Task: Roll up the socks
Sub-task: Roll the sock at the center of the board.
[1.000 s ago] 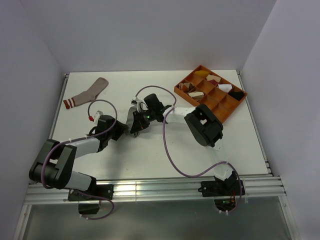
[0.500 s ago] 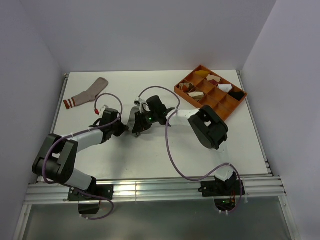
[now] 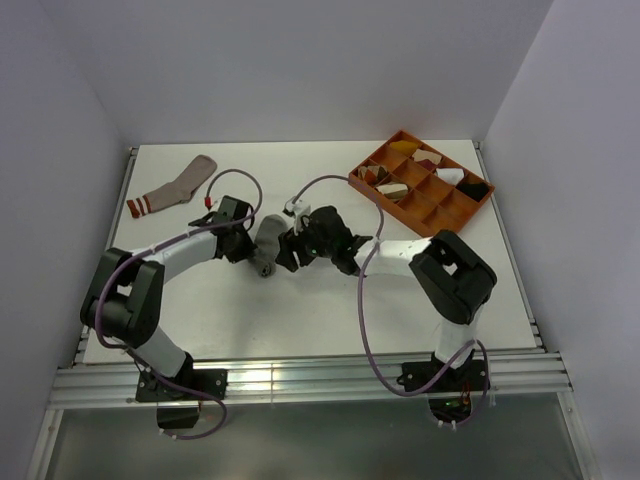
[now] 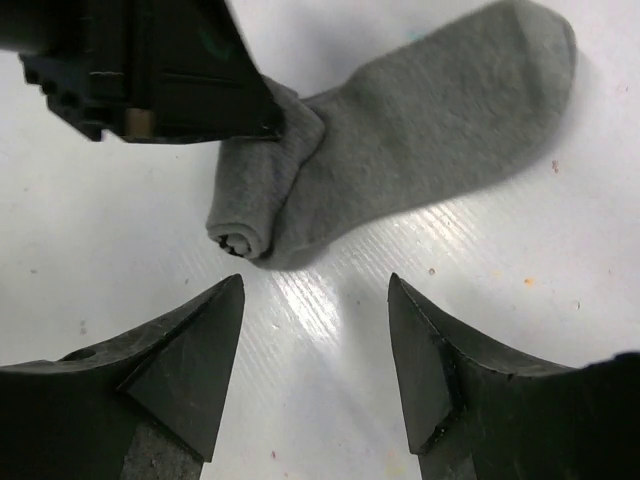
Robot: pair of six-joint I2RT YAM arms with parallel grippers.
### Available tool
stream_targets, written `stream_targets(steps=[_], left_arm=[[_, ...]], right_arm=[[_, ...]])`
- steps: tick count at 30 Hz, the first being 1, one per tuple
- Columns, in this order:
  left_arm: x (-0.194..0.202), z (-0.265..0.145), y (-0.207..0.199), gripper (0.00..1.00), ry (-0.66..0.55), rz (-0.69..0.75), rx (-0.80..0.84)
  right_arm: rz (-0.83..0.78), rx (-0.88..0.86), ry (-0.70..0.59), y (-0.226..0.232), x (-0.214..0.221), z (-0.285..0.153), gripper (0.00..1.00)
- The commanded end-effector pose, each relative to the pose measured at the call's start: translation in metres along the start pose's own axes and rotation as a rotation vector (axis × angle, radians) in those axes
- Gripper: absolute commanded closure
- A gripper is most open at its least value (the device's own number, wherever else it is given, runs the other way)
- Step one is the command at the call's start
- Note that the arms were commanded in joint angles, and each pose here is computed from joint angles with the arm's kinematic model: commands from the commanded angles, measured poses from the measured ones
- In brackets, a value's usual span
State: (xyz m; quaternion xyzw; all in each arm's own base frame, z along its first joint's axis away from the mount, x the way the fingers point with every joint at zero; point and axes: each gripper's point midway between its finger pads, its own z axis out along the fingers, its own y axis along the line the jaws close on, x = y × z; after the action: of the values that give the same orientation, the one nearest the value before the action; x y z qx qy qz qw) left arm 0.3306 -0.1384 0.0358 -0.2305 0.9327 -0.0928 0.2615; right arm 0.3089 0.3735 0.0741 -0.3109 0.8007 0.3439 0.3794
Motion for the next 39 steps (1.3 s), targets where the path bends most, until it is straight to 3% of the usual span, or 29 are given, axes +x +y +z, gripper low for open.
stream_targets(steps=[1,10,19,28,31,34,37,39], left_arm=[[0.016,0.002,0.005,1.0,0.074,0.099,-0.064],[0.02,0.003,0.002,1.0,0.119,0.128,-0.087],[0.023,0.005,-0.003,1.0,0.149,0.139,-0.069],[0.026,0.005,-0.005,1.0,0.168,0.141,-0.057],[0.026,0.004,-0.008,1.0,0.172,0.141,-0.047],[0.026,0.003,-0.012,1.0,0.174,0.136,-0.031],[0.024,0.0,-0.017,1.0,0.17,0.134,-0.008],[0.018,-0.004,-0.021,0.94,0.146,0.128,0.01]], right_arm=[[-0.181,0.068,-0.152,0.015,-0.036,-0.003,0.33],[-0.465,0.115,-0.162,0.055,-0.033,0.017,0.32],[-0.648,0.229,-0.11,0.066,-0.013,0.045,0.33],[-0.771,0.37,-0.034,0.049,0.015,0.063,0.36],[-0.801,0.405,-0.012,0.046,0.025,0.066,0.41],[-0.807,0.433,0.033,0.038,0.038,0.068,0.55],[-0.8,0.44,0.062,0.034,0.047,0.069,0.72],[-0.777,0.432,0.074,0.033,0.051,0.068,0.88]])
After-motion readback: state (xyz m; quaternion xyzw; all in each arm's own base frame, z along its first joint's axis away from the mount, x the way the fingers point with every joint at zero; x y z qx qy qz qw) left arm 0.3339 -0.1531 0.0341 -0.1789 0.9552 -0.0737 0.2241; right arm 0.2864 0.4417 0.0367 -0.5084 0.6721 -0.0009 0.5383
